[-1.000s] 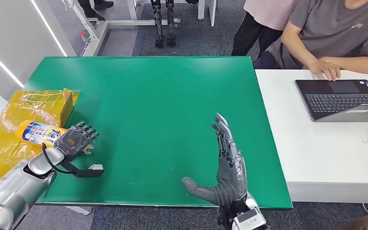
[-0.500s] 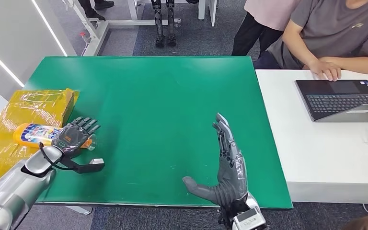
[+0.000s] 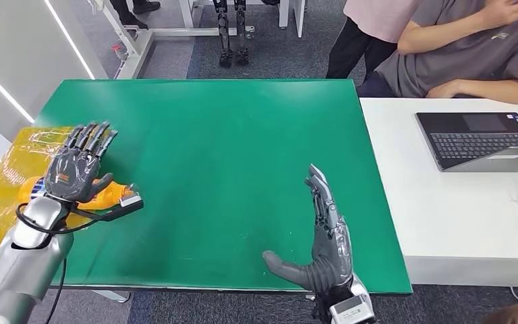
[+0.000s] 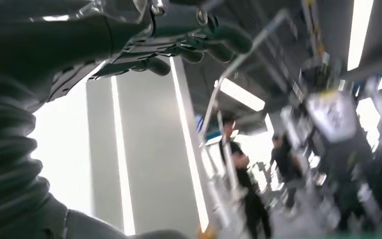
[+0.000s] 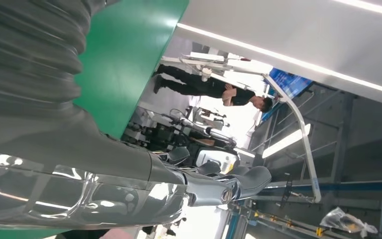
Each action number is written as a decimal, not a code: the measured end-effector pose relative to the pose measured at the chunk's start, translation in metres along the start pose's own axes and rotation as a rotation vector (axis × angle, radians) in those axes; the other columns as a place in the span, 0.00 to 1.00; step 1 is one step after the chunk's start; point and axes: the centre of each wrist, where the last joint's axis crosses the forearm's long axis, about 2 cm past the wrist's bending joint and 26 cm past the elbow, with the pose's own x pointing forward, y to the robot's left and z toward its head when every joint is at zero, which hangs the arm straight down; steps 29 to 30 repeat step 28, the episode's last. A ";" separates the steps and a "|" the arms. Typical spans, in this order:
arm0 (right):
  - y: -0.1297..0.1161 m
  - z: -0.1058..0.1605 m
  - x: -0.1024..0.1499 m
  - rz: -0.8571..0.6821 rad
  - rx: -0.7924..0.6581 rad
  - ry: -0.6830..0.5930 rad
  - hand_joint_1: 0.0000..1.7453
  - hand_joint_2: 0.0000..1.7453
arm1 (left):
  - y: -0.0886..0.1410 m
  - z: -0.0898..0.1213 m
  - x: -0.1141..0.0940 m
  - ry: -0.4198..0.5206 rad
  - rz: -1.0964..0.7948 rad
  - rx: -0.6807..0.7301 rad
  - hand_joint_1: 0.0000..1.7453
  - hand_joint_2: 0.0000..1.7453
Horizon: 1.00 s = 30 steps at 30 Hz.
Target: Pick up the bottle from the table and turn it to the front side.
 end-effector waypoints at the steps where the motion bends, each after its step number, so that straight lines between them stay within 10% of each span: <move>1: 0.000 0.001 0.000 0.001 -0.004 0.003 0.00 1.00 | 0.006 -0.002 -0.002 0.008 -0.001 0.037 0.00 1.00; 8: 0.002 0.009 0.002 0.012 -0.053 0.034 0.00 1.00 | 0.036 -0.016 0.004 0.170 0.171 0.372 0.00 1.00; 15: 0.005 0.018 0.004 0.029 -0.078 0.060 0.00 1.00 | 0.032 -0.055 0.070 0.439 0.986 0.666 0.00 1.00; 22: 0.006 0.018 0.004 0.052 -0.047 0.056 0.00 1.00 | 0.060 -0.091 0.154 0.380 1.592 0.811 0.00 1.00; 30: 0.003 0.010 -0.002 0.060 -0.036 0.048 0.00 1.00 | 0.087 -0.103 0.188 0.322 1.804 0.906 0.00 1.00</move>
